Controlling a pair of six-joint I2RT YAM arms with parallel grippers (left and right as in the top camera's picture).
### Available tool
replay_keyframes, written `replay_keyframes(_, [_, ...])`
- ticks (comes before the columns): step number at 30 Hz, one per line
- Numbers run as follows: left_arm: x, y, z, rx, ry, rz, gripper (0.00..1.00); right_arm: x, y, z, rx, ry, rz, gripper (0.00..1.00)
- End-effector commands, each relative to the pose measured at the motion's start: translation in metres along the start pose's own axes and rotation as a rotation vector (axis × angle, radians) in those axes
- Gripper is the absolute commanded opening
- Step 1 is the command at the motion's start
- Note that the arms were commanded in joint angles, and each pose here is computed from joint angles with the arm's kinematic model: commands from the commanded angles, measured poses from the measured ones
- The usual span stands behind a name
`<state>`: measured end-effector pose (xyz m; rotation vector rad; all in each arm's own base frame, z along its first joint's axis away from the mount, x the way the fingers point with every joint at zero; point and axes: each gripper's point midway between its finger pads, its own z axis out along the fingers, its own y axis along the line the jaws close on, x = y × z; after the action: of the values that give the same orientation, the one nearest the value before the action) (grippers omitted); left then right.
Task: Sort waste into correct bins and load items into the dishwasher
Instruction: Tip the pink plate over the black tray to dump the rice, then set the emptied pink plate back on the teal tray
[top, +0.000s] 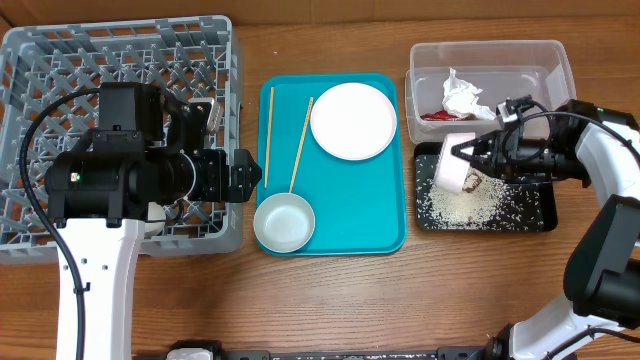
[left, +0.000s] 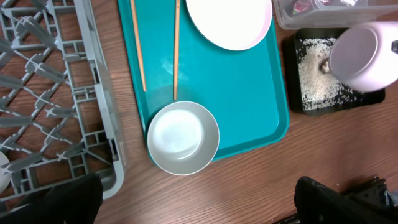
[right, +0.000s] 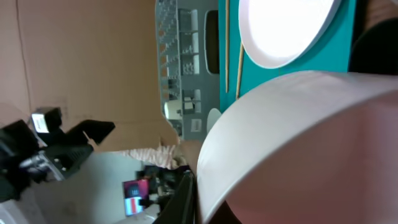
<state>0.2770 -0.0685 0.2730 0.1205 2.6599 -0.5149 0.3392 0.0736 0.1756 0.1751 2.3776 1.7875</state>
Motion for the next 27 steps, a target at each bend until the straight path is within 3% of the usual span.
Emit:
replay_keyframes(1, [0.000, -0.003, 0.000, 0.012, 0.000, 0.018, 1.00, 0.000, 0.017, -0.002, -0.040, -0.022, -0.155, 0.04])
replay_keyframes(2, [0.000, -0.003, 0.000, 0.012, 0.000, 0.018, 1.00, -0.002, 0.011, -0.002, -0.009, -0.018, -0.169, 0.04])
replay_keyframes(4, [0.000, -0.003, 0.000, 0.012, -0.001, 0.019, 1.00, -0.007, 0.006, -0.002, -0.009, -0.023, -0.013, 0.04])
replay_keyframes(6, [0.000, -0.003, 0.000, 0.012, 0.000, 0.019, 1.00, -0.002, 0.023, -0.001, -0.077, -0.029, -0.087, 0.04])
replay_keyframes(8, [0.001, -0.003, 0.000, 0.012, 0.001, 0.018, 1.00, 0.001, 0.015, 0.002, -0.011, -0.003, -0.204, 0.04])
replay_keyframes(11, [0.000, -0.003, 0.000, 0.012, -0.001, 0.019, 1.00, 0.000, 0.009, 0.003, 0.020, 0.003, -0.034, 0.04])
replay_keyframes(14, [0.000, -0.003, 0.000, 0.012, -0.001, 0.019, 1.00, 0.007, 0.004, 0.004, 0.092, 0.035, -0.159, 0.04])
replay_keyframes(16, [-0.001, -0.003, 0.000, 0.012, -0.003, 0.020, 1.00, 0.005, -0.002, 0.003, 0.126, 0.026, -0.035, 0.04])
replay_keyframes(21, [0.000, -0.003, 0.000, 0.012, -0.002, 0.019, 1.00, 0.014, 0.018, 0.006, 0.151, 0.050, -0.093, 0.04])
replay_keyframes(27, [-0.003, -0.003, 0.000, 0.013, -0.012, 0.023, 1.00, 0.028, 0.025, 0.025, 0.484, 0.112, -0.224, 0.04])
